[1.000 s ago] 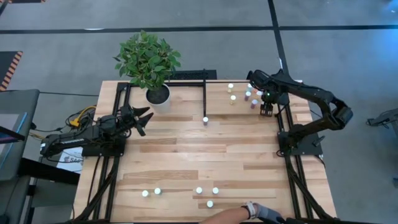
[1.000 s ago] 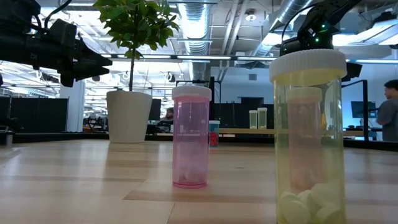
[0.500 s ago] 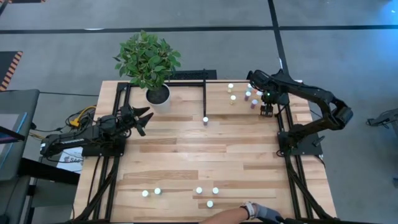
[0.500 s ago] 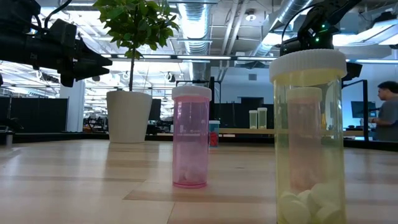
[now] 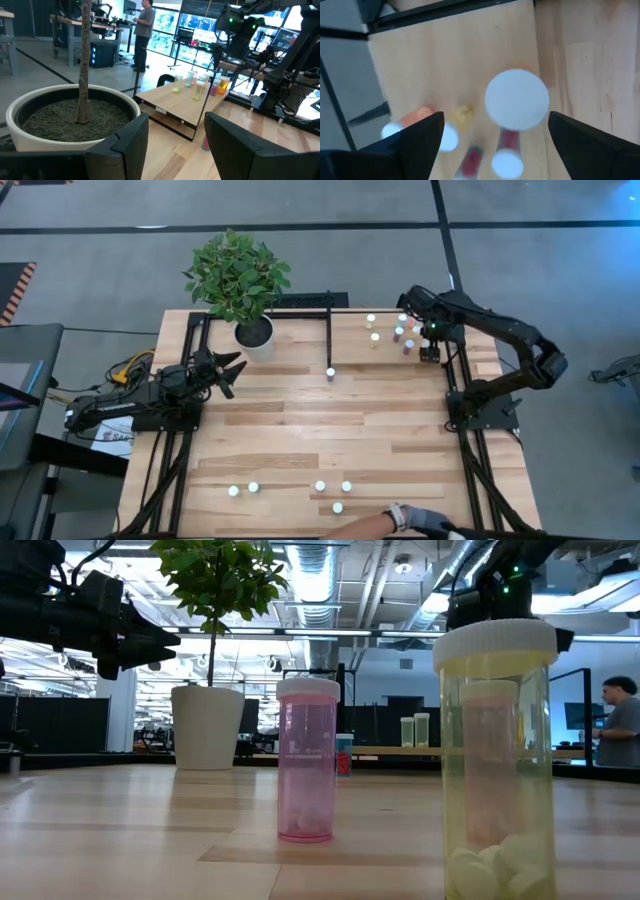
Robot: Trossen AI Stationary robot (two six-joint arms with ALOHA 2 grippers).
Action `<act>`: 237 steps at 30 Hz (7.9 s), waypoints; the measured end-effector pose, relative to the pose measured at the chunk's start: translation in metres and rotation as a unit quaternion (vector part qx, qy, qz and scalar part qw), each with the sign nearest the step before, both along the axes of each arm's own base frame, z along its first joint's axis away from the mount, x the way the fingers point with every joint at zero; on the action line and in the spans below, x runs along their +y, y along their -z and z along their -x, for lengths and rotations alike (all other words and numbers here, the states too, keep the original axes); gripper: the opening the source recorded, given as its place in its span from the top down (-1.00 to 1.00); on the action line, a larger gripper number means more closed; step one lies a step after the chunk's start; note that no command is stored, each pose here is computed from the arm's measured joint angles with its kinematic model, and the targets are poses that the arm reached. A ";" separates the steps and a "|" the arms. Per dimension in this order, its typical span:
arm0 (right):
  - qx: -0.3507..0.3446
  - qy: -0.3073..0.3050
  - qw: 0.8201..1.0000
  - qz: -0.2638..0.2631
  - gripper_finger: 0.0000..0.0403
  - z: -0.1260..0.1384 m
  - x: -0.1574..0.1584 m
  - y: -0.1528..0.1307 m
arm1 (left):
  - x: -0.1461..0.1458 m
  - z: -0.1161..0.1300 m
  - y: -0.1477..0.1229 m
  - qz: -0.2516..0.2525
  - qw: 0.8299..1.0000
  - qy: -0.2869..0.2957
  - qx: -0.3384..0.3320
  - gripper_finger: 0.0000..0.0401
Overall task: Pick and place medicine bottles onto shelf by color
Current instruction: Put the top blue pill bottle on the shelf
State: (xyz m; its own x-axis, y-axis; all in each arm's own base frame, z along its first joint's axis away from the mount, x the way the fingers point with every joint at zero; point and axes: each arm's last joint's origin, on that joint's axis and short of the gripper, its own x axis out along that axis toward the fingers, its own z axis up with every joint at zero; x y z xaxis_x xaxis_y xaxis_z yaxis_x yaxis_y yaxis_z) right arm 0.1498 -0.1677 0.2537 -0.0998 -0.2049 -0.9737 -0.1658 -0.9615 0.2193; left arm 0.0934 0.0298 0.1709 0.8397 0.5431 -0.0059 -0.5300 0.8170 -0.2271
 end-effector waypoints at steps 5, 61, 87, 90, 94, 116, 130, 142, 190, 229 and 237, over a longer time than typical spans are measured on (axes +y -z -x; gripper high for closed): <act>0.002 -0.042 0.999 0.004 -0.89 -0.002 -0.001 -0.021 | 0.000 0.000 0.000 0.000 1.000 0.000 0.000 0.10; 0.044 -0.770 0.632 0.073 -0.54 -0.264 0.089 0.002 | 0.000 0.000 0.000 0.000 1.000 0.000 0.000 0.10; 0.098 -0.777 0.620 0.036 -0.55 -0.271 0.090 0.034 | 0.000 0.000 0.000 0.000 1.000 0.000 0.000 0.10; 0.109 -0.774 0.622 0.044 -0.55 -0.271 0.096 0.033 | 0.000 0.000 0.000 0.000 1.000 0.000 0.000 0.10; 0.127 -0.765 0.628 0.062 -0.55 -0.273 0.105 0.032 | 0.000 0.000 0.000 0.000 1.000 0.000 0.000 0.10; 0.200 -0.732 0.648 0.064 -0.55 -0.289 0.118 0.086 | 0.000 0.000 0.000 0.000 1.000 0.000 0.000 0.10; 0.201 -0.724 0.657 0.060 -0.25 -0.288 0.108 0.086 | 0.000 0.000 0.000 0.000 1.000 0.000 0.000 0.10; 0.200 -0.722 0.660 0.058 0.23 -0.287 0.106 0.086 | 0.000 0.000 0.000 0.000 1.000 0.000 0.000 0.10; 0.178 -0.551 0.815 0.014 0.32 -0.133 0.027 -0.048 | 0.000 0.000 0.000 0.000 1.000 -0.001 0.000 0.10; 0.176 -0.421 0.890 -0.003 0.27 -0.142 -0.072 0.020 | 0.000 0.000 0.000 0.000 1.000 -0.002 0.000 0.10; 0.185 -0.404 0.895 -0.016 0.26 -0.143 -0.073 0.029 | 0.000 0.000 0.000 0.000 1.000 -0.001 0.000 0.10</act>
